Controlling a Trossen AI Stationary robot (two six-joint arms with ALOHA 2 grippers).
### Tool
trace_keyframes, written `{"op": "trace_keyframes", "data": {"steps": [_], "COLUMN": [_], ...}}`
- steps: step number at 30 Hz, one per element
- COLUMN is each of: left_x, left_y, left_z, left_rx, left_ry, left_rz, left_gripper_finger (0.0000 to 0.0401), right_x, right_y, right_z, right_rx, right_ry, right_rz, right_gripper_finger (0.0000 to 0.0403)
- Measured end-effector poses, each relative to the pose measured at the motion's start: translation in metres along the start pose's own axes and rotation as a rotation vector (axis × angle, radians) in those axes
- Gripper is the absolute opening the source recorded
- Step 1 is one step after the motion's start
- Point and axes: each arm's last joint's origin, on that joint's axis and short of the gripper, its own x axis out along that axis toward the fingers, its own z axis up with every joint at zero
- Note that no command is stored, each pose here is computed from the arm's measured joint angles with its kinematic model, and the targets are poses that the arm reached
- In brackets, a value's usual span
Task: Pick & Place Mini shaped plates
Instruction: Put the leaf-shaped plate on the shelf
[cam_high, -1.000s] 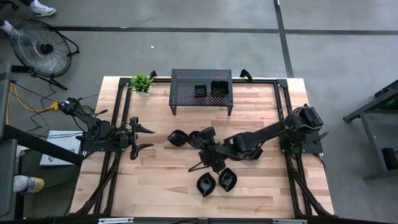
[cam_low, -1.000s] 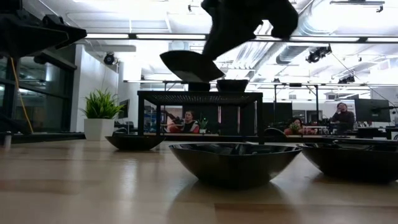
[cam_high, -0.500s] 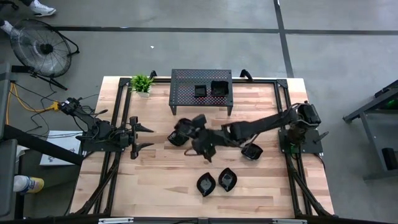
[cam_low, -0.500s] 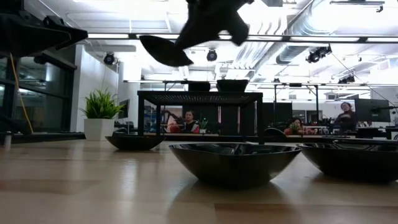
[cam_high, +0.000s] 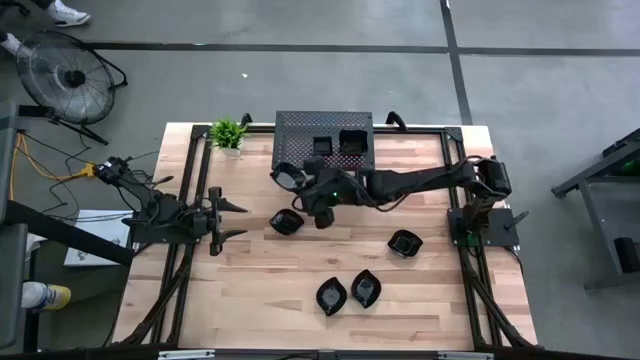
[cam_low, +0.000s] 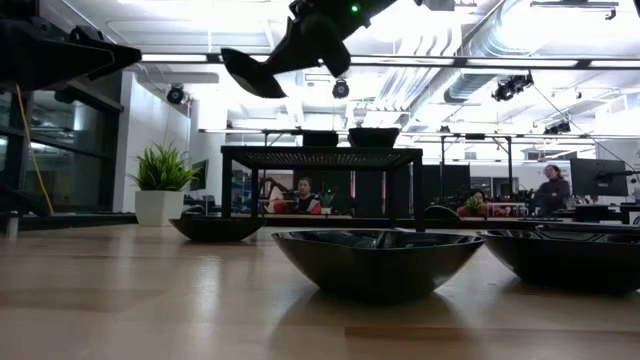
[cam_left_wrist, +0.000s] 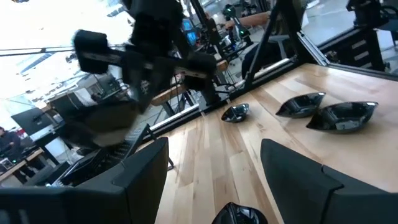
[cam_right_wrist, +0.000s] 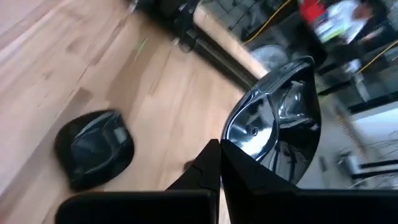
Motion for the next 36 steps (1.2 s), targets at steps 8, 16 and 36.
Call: {"op": "trace_keyframes", "data": {"steps": [8, 16, 36], "left_x": [0.002, 0.008, 0.058], "left_y": [0.001, 0.000, -0.015], "left_z": [-0.001, 0.008, 0.049], "left_rx": [-0.030, 0.124, 0.859], "left_ry": [0.053, 0.067, 0.167], "left_rz": [0.067, 0.013, -0.102], "left_gripper_finger": [0.0250, 0.0250, 0.0215], "right_x": [-0.011, -0.023, -0.027], "right_y": [0.039, 0.069, 0.077], "right_z": [-0.006, 0.005, 0.009], "right_rx": [0.036, 0.091, 0.112], "right_ry": [0.210, 0.215, 0.165], "right_rz": [0.174, 0.307, 0.432], "right_gripper_finger": [0.0000, 0.0000, 0.0000]}}
